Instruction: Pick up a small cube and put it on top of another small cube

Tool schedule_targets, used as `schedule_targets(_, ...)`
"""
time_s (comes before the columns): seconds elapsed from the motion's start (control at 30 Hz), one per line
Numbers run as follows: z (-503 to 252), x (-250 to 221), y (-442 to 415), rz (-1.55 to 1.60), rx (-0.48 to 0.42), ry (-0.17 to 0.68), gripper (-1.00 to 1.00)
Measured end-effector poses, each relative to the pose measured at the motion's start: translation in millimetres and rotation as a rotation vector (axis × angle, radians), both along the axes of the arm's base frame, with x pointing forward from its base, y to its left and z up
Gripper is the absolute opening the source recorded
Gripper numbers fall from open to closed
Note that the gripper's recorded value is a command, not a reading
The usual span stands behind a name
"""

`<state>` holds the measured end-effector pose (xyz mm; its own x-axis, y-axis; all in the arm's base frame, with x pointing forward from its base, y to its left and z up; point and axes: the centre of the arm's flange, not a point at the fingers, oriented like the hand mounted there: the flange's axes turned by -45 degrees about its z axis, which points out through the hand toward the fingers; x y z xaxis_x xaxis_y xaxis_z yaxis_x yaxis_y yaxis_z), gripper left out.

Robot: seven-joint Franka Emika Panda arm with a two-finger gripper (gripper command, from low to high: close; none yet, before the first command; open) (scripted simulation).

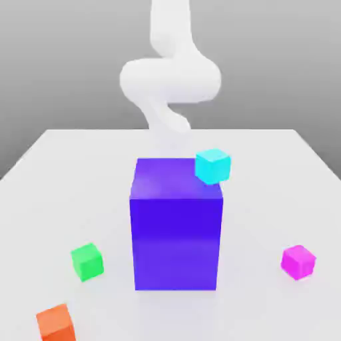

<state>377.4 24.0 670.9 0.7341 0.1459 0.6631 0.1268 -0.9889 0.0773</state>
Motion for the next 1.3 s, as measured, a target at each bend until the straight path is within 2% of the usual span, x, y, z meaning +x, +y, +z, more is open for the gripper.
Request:
schedule_targets(0.2, -107.0, 50.2, 67.8, 0.359, -0.210, 0.149, 0.00)
schedule_targets(0.4, -219.1, 60.6, 136.5, 0.739, -0.391, 0.272, 0.00)
schedule_targets(0.6, -331.4, 34.5, 196.5, 1.145, -0.543, 0.373, 0.00)
schedule_targets(0.77, -419.9, -16.9, 240.8, 1.519, -0.648, 0.434, 0.00)
schedule_targets(0.87, -468.0, -46.8, 249.5, 1.709, -0.687, 0.467, 0.00)
schedule_targets(1.03, -526.1, -54.6, 251.7, 1.762, -0.693, 0.476, 0.00)
schedule_targets(1.07, -537.3, -55.3, 251.3, 1.763, -0.694, 0.476, -1.00)
schedule_targets(1.3, -540.3, -55.7, 251.0, 1.764, -0.694, 0.478, -1.00)
